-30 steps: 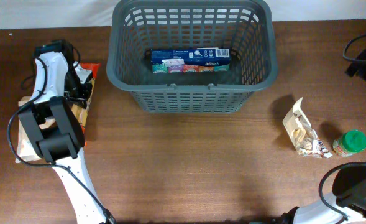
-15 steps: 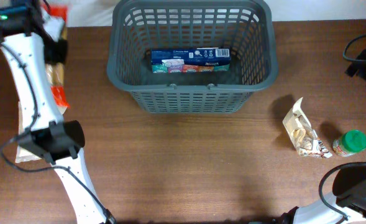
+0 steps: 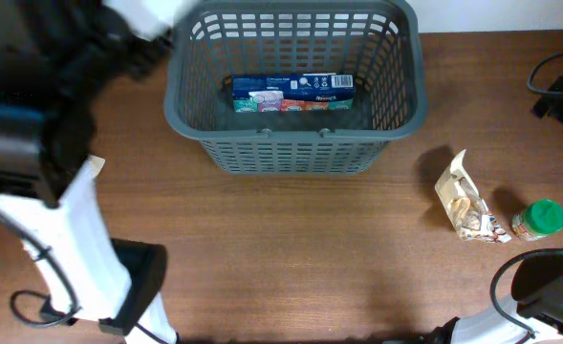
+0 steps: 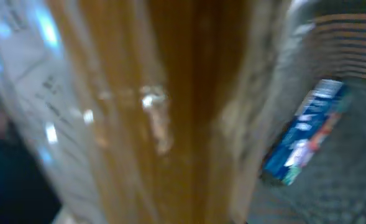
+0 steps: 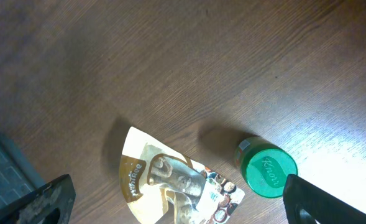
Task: Pack container
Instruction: 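Lower the pasta box into the basket and open the left gripper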
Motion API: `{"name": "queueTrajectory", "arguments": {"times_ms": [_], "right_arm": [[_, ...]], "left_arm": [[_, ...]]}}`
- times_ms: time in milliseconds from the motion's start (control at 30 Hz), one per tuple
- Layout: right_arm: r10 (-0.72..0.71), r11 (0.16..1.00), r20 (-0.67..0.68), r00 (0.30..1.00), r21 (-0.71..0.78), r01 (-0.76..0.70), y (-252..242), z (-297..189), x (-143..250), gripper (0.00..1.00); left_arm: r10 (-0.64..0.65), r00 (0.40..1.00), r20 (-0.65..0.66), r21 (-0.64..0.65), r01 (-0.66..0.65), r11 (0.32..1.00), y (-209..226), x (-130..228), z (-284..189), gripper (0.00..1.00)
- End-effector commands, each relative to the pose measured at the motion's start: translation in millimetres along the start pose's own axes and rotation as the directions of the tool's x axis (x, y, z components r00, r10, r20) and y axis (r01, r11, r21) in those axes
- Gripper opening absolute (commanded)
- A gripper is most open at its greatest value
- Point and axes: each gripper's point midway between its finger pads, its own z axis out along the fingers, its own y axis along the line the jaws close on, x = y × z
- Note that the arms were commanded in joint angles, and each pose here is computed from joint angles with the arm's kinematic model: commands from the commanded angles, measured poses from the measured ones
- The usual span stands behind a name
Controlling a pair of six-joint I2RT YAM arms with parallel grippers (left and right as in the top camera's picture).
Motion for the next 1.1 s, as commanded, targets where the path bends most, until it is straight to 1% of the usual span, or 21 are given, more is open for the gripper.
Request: {"name": "queueTrajectory", "arguments": {"times_ms": [0, 67, 167, 233, 333, 400, 467, 600, 667, 733, 767, 800, 833, 867, 900, 1000, 1067], "right_arm": [[0.001, 1.000, 0.013, 1.000, 0.016, -0.001, -5, -2, -3, 0.99], [0.001, 1.000, 0.013, 1.000, 0.016, -0.001, -5, -2, -3, 0.99], [0.001, 1.000, 0.013, 1.000, 0.016, -0.001, -5, -2, -3, 0.99], [0.001, 1.000, 0.013, 1.000, 0.016, -0.001, -5, -2, -3, 0.99], [0.001, 1.000, 0.013, 1.000, 0.016, -0.001, -5, -2, -3, 0.99], [0.001, 1.000, 0.013, 1.000, 0.016, -0.001, -5, -2, -3, 0.99], [0.001, 1.000, 0.013, 1.000, 0.016, -0.001, -5, -2, -3, 0.99], [0.001, 1.000, 0.013, 1.000, 0.016, -0.001, -5, -2, -3, 0.99], [0.001, 1.000, 0.013, 1.000, 0.016, -0.001, -5, -2, -3, 0.99], [0.001, 1.000, 0.013, 1.000, 0.016, -0.001, -5, -2, -3, 0.99], [0.001, 1.000, 0.013, 1.000, 0.016, -0.001, -5, -2, -3, 0.99], [0.001, 1.000, 0.013, 1.000, 0.016, -0.001, -5, -2, -3, 0.99], [0.001, 1.000, 0.013, 1.000, 0.016, -0.001, -5, -2, -3, 0.99], [0.001, 1.000, 0.013, 1.000, 0.016, -0.001, -5, -2, -3, 0.99], [0.001, 1.000, 0.013, 1.000, 0.016, -0.001, -5, -2, -3, 0.99], [0.001, 1.000, 0.013, 1.000, 0.016, -0.001, -5, -2, -3, 0.99], [0.001, 1.000, 0.013, 1.000, 0.016, -0.001, -5, -2, -3, 0.99]], "left_arm": [[0.286, 0.956, 0.064, 0.173, -0.293, 0.940, -55, -16, 47, 0.02], [0.334, 0.940, 0.065, 0.262, -0.340, 0.903, -83, -12, 75, 0.02], [0.355, 0.933, 0.052, 0.375, -0.348, 0.859, -124, 0, 123, 0.02], [0.377, 0.926, 0.009, 0.481, -0.335, 0.810, -168, 24, 171, 0.02], [0.424, 0.904, -0.060, 0.563, -0.320, 0.762, -211, 57, 211, 0.02], [0.461, 0.881, -0.109, 0.606, -0.308, 0.733, -234, 78, 229, 0.02], [0.480, 0.862, -0.163, 0.631, -0.283, 0.722, -251, 95, 241, 0.02], [0.516, 0.835, -0.193, 0.707, -0.247, 0.663, -285, 122, 253, 0.02], [0.531, 0.817, -0.224, 0.727, -0.223, 0.649, -294, 135, 255, 0.02], [0.546, 0.793, -0.269, 0.727, -0.205, 0.656, -294, 146, 256, 0.02], [0.544, 0.775, -0.322, 0.704, -0.188, 0.685, -289, 152, 257, 0.02], [0.527, 0.770, -0.360, 0.683, -0.167, 0.711, -285, 154, 257, 0.15], [0.498, 0.769, -0.401, 0.653, -0.141, 0.744, -280, 153, 256, 0.33], [0.462, 0.774, -0.433, 0.623, -0.114, 0.774, -275, 151, 256, 0.42], [0.418, 0.787, -0.453, 0.593, -0.084, 0.801, -270, 146, 254, 0.99], [0.297, 0.841, -0.451, 0.526, -0.019, 0.851, -249, 119, 241, 0.99], [0.215, 0.875, -0.435, 0.467, 0.015, 0.884, -226, 98, 227, 0.99]]}}
